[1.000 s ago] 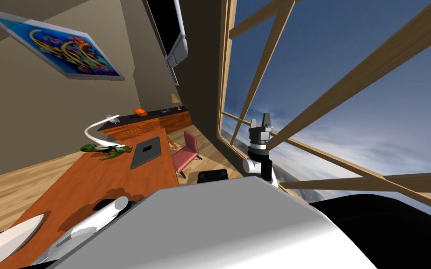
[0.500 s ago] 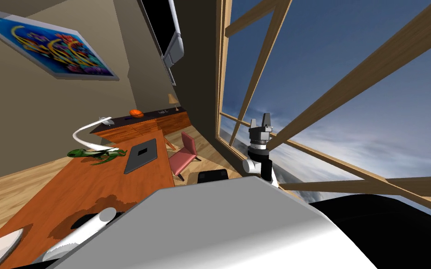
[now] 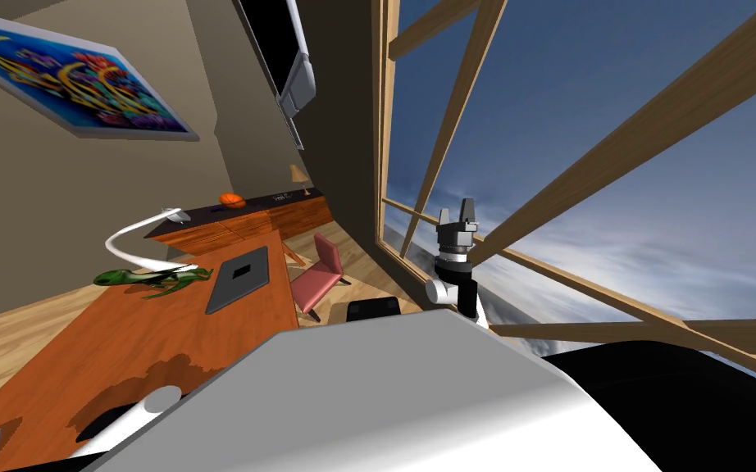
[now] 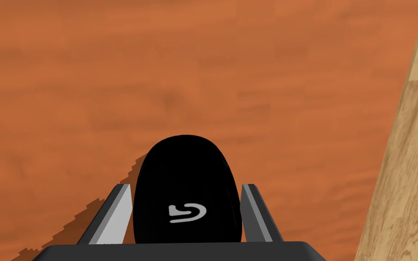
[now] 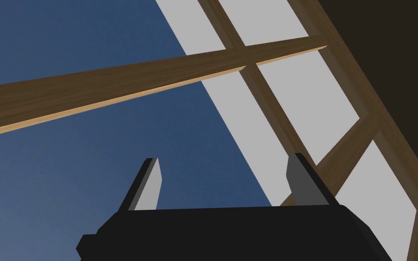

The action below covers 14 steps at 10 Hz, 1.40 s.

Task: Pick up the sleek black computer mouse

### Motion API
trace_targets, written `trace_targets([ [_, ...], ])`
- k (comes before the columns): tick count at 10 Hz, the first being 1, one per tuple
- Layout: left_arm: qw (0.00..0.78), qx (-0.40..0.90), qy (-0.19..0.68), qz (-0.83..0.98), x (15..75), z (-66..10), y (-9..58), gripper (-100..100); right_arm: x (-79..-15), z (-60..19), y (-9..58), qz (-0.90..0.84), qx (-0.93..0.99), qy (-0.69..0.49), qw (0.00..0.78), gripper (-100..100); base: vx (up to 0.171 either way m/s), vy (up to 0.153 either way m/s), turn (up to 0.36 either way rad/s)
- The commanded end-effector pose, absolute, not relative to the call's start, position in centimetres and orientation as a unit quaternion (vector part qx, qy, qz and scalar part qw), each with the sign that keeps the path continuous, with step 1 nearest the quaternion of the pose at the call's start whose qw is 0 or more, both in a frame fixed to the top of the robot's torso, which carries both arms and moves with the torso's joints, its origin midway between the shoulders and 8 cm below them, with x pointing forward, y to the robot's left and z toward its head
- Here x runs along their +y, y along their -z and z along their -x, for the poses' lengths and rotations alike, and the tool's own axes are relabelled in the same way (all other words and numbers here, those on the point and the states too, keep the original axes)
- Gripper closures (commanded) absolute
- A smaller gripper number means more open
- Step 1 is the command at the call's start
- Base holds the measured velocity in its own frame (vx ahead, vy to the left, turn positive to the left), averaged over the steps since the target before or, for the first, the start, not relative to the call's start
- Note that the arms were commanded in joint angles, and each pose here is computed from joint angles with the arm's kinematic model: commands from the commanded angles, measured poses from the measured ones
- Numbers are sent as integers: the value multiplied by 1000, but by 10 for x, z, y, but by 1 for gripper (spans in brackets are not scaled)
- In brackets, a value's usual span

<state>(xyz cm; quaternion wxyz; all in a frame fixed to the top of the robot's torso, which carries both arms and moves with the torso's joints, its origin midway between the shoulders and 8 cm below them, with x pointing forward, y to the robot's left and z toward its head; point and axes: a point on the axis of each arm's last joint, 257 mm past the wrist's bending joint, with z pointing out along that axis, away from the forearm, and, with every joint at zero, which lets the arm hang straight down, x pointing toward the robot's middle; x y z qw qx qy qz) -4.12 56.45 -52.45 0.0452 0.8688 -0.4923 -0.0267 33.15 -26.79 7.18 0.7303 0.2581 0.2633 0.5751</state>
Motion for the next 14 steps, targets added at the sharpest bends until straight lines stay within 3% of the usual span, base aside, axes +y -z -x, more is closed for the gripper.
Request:
trace_targets([
  [1,42,-488,22,-871,571,48,524,100,-268,-331,-72,-258,263,-575,730,0,63,-39,-34],
  [14,4,-460,38,-887,624,133,495,100,-268,-331,-72,-258,263,-575,730,0,50,-29,-32],
])
